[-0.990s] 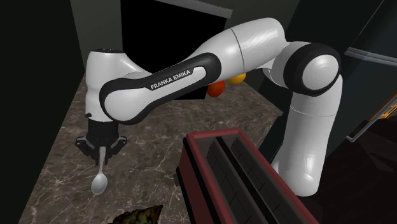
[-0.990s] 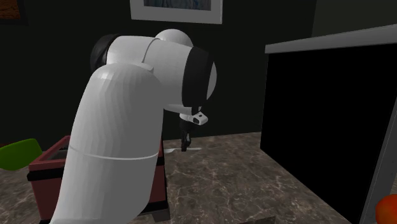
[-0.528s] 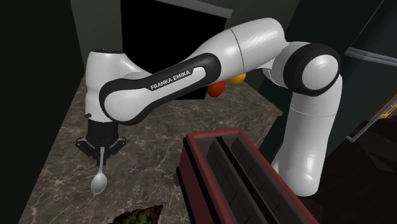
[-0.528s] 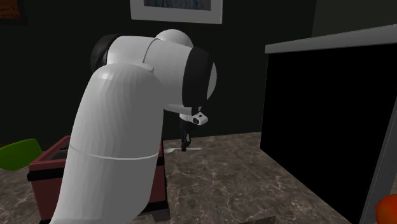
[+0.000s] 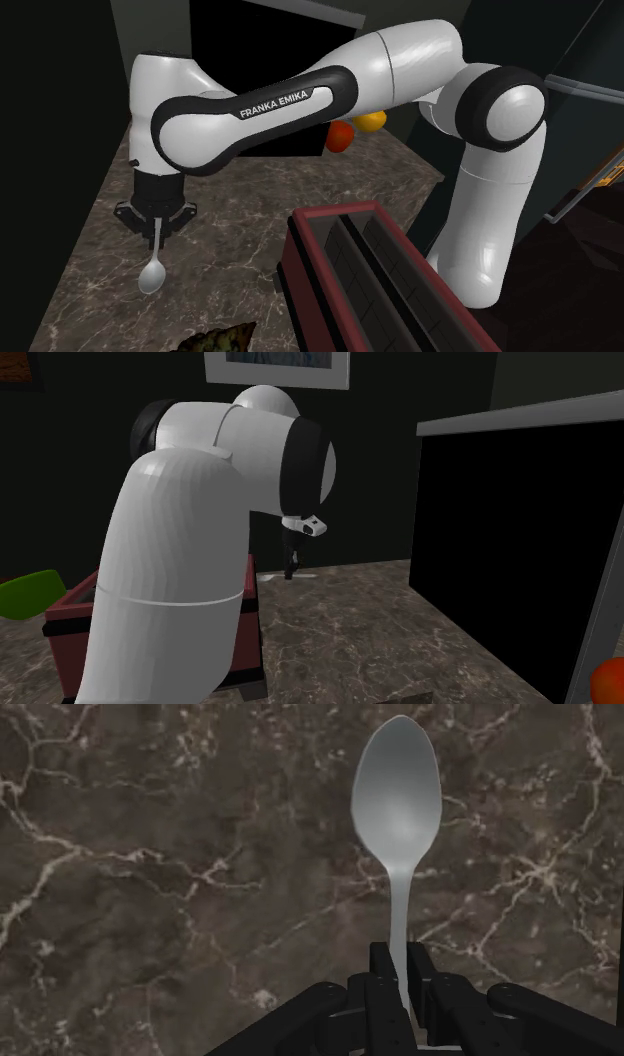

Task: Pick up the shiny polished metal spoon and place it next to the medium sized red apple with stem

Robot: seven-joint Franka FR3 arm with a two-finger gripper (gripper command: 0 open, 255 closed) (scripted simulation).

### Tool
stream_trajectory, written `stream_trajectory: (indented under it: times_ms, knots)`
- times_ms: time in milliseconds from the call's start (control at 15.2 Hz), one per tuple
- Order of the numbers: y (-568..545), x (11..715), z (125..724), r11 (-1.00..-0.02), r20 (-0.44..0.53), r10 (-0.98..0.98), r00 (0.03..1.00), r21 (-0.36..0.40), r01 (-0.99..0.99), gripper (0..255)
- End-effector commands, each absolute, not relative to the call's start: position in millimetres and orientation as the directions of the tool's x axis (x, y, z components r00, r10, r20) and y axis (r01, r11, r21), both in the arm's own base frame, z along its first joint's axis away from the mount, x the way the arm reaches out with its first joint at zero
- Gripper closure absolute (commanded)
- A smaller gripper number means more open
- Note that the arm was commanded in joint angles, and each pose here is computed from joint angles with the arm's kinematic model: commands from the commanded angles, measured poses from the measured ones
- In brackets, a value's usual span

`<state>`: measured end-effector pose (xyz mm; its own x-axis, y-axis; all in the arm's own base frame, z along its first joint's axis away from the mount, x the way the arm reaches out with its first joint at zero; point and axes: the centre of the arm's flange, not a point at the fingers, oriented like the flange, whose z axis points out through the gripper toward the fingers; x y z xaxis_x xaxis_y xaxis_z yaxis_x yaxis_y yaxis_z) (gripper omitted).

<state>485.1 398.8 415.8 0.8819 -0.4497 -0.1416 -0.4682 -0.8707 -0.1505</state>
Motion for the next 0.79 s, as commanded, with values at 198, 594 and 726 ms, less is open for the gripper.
stream_trajectory:
  times_ms: [198, 594, 726]
  knots:
    - [398, 485, 443, -0.871, -0.142, -0.449, 0.882, -0.15, -0.468, 255]
    - [398, 485, 475, -0.871, -0.142, -0.449, 0.882, -0.15, -0.468, 255]
    - [398, 485, 485, -0.871, -0.142, -0.449, 0.882, -0.15, -0.468, 255]
